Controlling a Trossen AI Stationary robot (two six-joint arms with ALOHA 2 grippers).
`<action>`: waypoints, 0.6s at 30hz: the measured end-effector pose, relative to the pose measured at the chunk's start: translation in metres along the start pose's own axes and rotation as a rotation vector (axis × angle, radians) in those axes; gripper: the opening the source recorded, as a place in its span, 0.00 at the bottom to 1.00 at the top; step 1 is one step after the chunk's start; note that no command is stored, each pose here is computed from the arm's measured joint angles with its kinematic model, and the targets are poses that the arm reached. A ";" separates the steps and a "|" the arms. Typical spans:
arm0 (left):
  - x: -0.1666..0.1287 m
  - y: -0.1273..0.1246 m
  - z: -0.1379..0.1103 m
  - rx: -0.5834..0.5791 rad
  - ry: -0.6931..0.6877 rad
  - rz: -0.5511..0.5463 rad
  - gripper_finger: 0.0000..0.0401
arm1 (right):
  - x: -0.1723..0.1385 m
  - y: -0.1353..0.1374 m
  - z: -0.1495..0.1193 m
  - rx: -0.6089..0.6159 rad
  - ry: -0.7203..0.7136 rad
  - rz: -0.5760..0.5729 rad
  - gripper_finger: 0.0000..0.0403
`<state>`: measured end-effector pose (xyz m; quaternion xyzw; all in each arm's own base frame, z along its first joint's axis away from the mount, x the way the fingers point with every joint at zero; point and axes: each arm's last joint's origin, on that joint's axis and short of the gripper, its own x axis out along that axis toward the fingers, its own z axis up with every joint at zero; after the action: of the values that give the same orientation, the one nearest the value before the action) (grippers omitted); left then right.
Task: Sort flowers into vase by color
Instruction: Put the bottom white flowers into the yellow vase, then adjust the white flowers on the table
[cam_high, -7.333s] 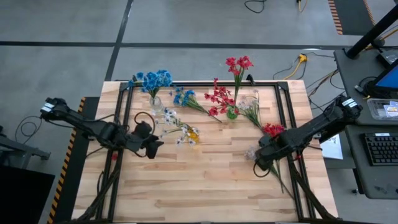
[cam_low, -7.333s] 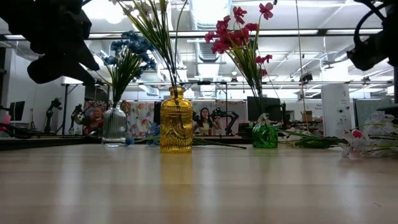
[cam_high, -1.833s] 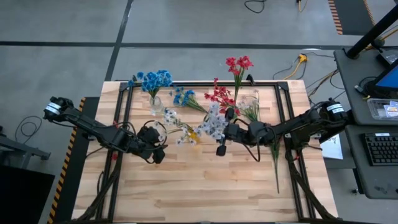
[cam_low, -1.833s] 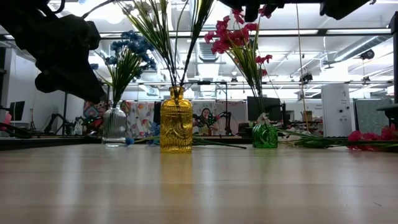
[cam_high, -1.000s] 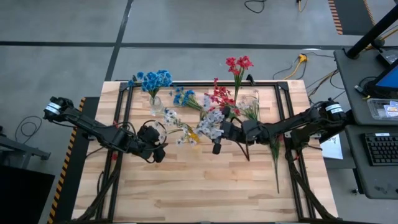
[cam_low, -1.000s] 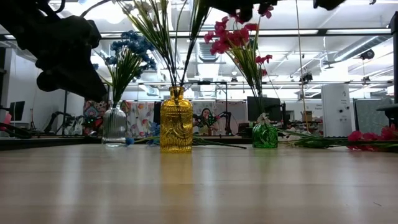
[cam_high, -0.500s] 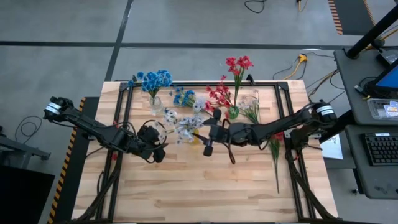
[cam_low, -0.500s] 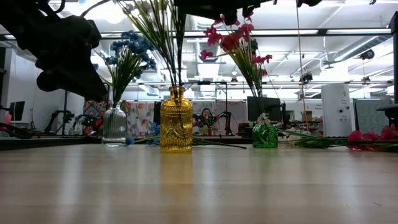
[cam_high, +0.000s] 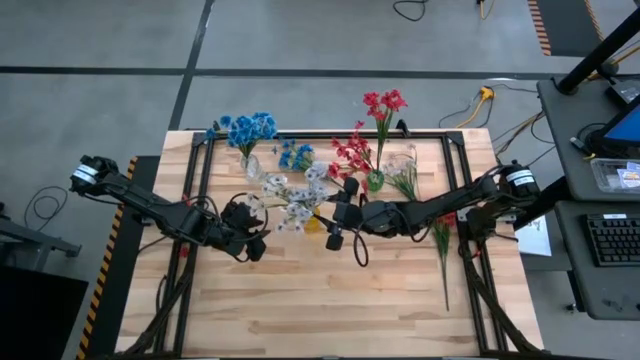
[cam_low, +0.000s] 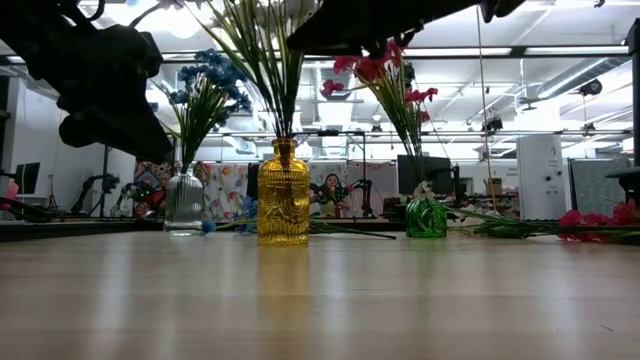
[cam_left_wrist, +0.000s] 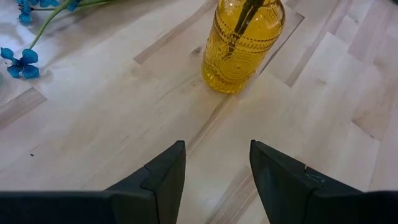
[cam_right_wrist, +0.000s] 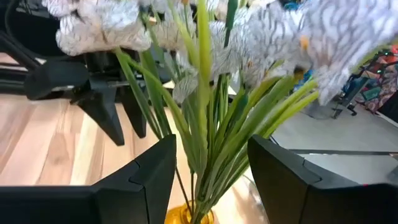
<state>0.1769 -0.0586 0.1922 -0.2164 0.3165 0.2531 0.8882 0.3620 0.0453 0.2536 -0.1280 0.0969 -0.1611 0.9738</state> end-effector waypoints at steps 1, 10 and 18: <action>0.000 0.000 0.000 0.000 0.000 0.000 0.41 | 0.000 0.000 -0.001 0.000 0.005 0.001 0.48; 0.000 0.000 0.000 0.000 0.000 0.000 0.41 | -0.013 0.000 0.009 -0.015 0.014 -0.016 0.48; 0.000 -0.002 -0.002 -0.067 0.093 -0.067 0.41 | -0.046 0.002 0.019 0.020 0.117 0.041 0.48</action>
<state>0.1770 -0.0618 0.1912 -0.2679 0.3414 0.2233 0.8728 0.3239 0.0673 0.2780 -0.1068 0.1548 -0.1492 0.9708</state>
